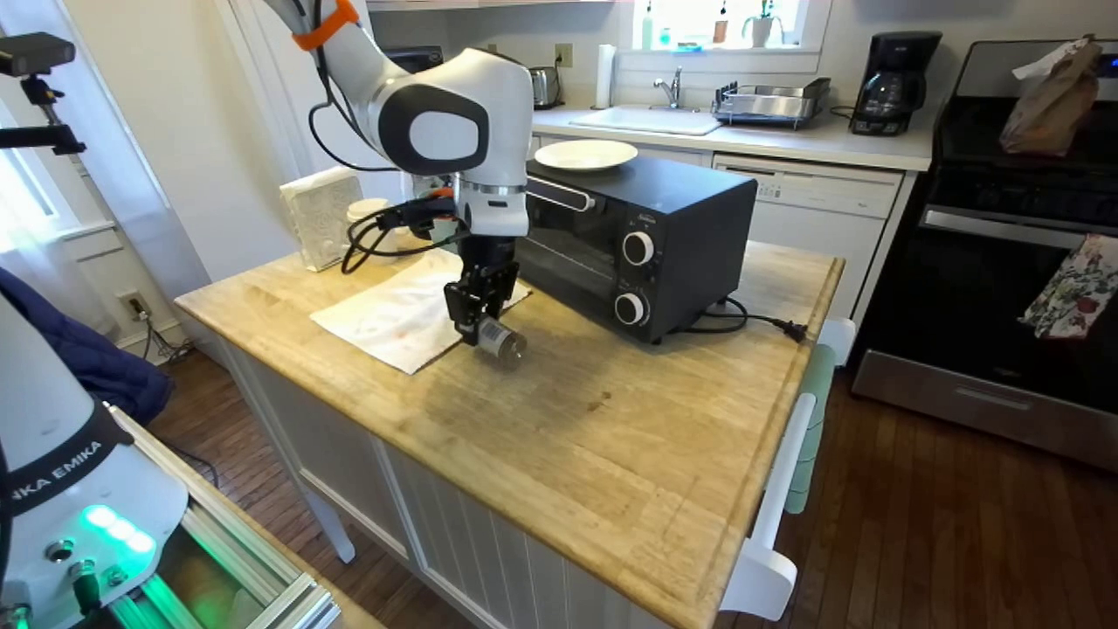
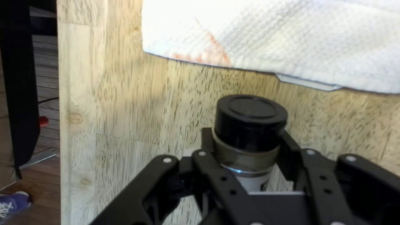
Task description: Put the spice bottle upright on the towel
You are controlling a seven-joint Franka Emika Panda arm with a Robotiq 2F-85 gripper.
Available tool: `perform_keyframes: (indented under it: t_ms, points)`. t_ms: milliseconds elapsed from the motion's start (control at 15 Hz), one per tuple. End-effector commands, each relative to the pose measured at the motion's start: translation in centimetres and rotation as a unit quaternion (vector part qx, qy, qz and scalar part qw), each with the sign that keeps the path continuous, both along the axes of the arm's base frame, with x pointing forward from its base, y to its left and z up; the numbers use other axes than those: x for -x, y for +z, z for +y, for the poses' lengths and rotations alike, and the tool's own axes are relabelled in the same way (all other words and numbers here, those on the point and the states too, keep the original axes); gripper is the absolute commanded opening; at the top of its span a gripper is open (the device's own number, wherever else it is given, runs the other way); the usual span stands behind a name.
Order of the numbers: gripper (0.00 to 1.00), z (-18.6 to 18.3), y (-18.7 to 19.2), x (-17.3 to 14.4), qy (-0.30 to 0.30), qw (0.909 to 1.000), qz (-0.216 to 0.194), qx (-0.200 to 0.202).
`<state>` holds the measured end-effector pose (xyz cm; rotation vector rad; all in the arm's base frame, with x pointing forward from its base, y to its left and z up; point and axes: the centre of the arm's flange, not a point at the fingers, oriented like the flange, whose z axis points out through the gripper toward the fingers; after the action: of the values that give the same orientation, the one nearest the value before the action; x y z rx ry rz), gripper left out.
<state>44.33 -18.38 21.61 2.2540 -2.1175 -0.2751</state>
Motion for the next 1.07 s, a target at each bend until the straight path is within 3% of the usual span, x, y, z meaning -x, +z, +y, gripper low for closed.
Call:
perform_keyframes:
  t_ms: [0, 467, 1000]
  points:
    - [0.25, -0.1, 2.6, 1.1, 0.045, 0.9967, -0.006, -0.067]
    - [0.25, 0.9, 3.8, 2.4, 0.135, 0.9728, 0.026, -0.187]
    - [0.25, 3.0, 2.2, 1.5, 0.177, 0.9254, 0.001, -0.335]
